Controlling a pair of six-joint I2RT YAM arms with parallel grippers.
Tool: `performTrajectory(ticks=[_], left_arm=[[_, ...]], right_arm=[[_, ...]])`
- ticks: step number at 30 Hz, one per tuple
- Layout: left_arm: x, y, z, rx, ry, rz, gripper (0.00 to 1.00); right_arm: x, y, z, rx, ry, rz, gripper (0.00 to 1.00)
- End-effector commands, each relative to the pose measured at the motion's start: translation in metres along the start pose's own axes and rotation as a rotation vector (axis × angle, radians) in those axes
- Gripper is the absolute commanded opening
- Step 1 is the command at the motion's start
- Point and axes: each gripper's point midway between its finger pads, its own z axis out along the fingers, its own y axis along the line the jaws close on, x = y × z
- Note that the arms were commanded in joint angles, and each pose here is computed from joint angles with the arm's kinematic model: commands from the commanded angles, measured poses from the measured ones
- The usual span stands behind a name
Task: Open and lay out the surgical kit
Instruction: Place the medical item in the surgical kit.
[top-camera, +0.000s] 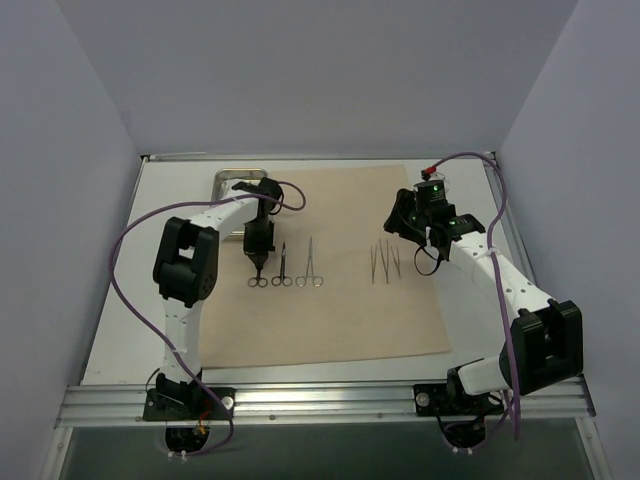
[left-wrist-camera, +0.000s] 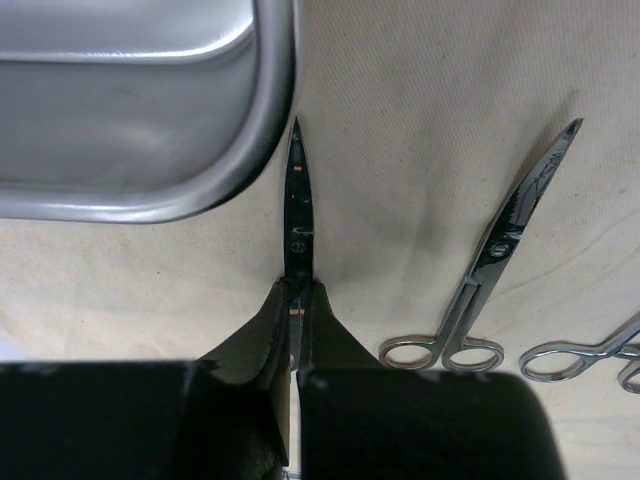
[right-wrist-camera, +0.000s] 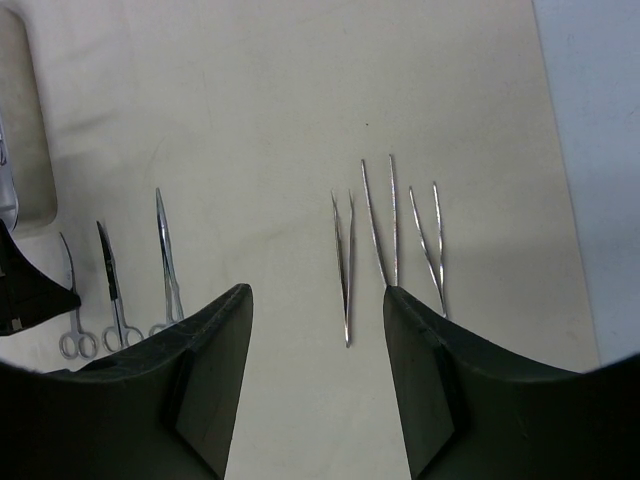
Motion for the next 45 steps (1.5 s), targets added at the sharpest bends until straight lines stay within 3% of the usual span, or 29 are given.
performTrajectory(ticks=[1, 7, 17, 32, 37, 45], left_arm=[[-0.012, 0.002, -0.003, 0.011, -0.021, -0.022, 0.02], [-0.011, -0.007, -0.009, 0.075, -0.017, 0.008, 0.02], [-0.012, -0.005, -0.019, 0.074, -0.032, 0.004, 0.25], [-0.020, -0.003, -0.038, 0.089, -0.071, 0.003, 0.31], [-0.025, -0.011, -0.080, 0.161, -0.166, 0.045, 0.30], [-0.060, -0.012, -0.176, 0.243, -0.491, 0.125, 0.31]], right_arm=[[-0.006, -0.001, -0.012, 0.008, -0.035, -0.004, 0.51], [-0.006, 0.000, -0.013, 0.006, -0.037, -0.004, 0.51], [-0.008, 0.002, -0.014, 0.000, -0.040, -0.006, 0.51], [-0.009, 0.000, -0.018, 0.003, -0.042, -0.008, 0.51], [-0.008, 0.001, -0.019, 0.001, -0.044, -0.008, 0.51], [-0.009, 0.002, -0.015, -0.002, -0.046, -0.010, 0.51]])
